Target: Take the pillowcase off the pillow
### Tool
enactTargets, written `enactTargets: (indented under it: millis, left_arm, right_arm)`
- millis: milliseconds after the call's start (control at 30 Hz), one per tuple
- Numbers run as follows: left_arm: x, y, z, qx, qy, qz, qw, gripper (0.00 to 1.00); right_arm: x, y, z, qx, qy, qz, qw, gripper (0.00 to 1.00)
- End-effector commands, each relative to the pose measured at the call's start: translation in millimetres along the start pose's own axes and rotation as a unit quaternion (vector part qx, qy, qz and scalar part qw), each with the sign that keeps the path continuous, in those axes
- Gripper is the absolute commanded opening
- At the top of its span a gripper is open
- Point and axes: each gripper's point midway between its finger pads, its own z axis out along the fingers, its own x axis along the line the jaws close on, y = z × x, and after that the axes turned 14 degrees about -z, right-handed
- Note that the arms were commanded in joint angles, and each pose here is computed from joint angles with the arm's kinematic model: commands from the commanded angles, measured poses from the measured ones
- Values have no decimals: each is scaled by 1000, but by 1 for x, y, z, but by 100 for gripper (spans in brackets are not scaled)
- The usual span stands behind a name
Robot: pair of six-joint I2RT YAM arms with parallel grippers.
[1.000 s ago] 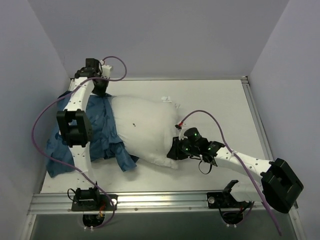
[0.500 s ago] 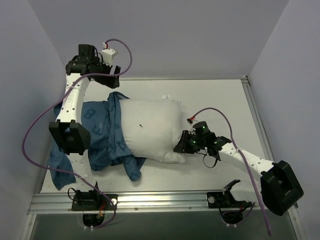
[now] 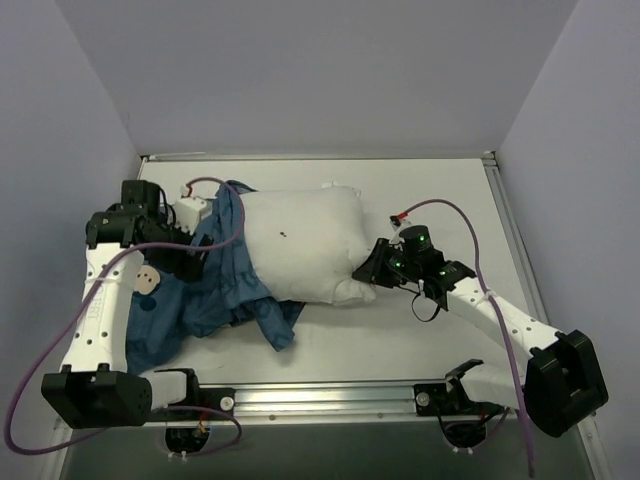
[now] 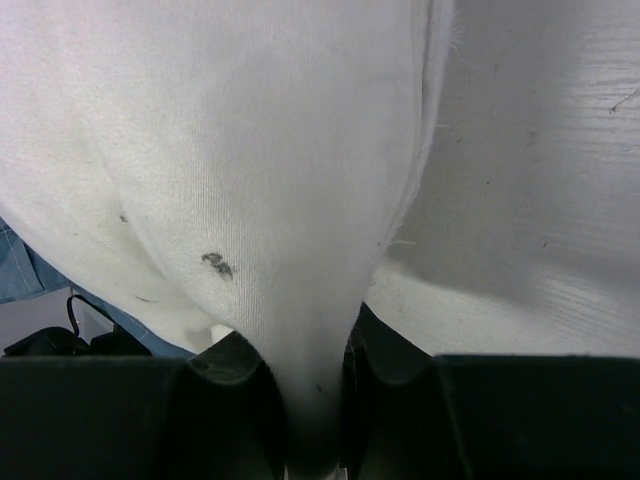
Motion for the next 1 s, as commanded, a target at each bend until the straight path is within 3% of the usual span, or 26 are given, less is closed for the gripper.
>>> enactTargets:
  millis: [0, 33, 67, 133, 167, 233, 367, 533, 633, 700, 800, 833, 867, 967]
  left_arm:
    - [19, -45, 14, 42, 44, 4, 998, 94]
    - [23, -49, 21, 45, 53, 5, 998, 98]
    - [30, -53, 36, 44, 64, 5, 997, 93]
    - [39, -51, 54, 42, 77, 15, 996, 76]
    - [43, -36, 64, 13, 85, 21, 996, 60]
    - [39, -25, 84, 15, 78, 35, 996, 47]
    - [6, 39, 95, -54, 50, 86, 994, 40]
    - [-7, 120, 105, -108, 66, 105, 986, 40]
    - [1, 139, 117, -106, 84, 93, 986, 41]
    - [-8, 131, 115, -96, 56, 95, 989, 46]
    - [-34, 107, 98, -99, -17, 117, 988, 74]
    - [-35, 91, 97, -87, -29, 119, 989, 90]
    - [-39, 84, 92, -88, -43, 122, 988, 96]
    - [-19, 57, 69, -93, -27, 120, 988, 94]
  right_arm:
    - [5, 35, -3, -45, 6, -5, 999, 0]
    - [4, 37, -3, -46, 7, -5, 999, 0]
    - [1, 35, -2, -44, 6, -2, 999, 0]
    - [-6, 34, -3, -44, 1, 0, 999, 0]
    - [-8, 33, -5, -44, -1, 0, 999, 0]
    - [-19, 31, -8, -46, -11, 7, 999, 0]
    - [-41, 34, -19, -63, -23, 32, 997, 0]
    - [-56, 37, -23, -73, -34, 48, 996, 0]
    - [-61, 43, -22, -81, -33, 55, 995, 0]
    - [-66, 47, -23, -84, -33, 54, 994, 0]
    - [-75, 51, -24, -80, -35, 54, 995, 0]
    - [-78, 52, -24, -78, -36, 55, 995, 0]
    - [-80, 54, -25, -79, -37, 55, 995, 0]
    - [-85, 62, -29, -84, -40, 49, 994, 0]
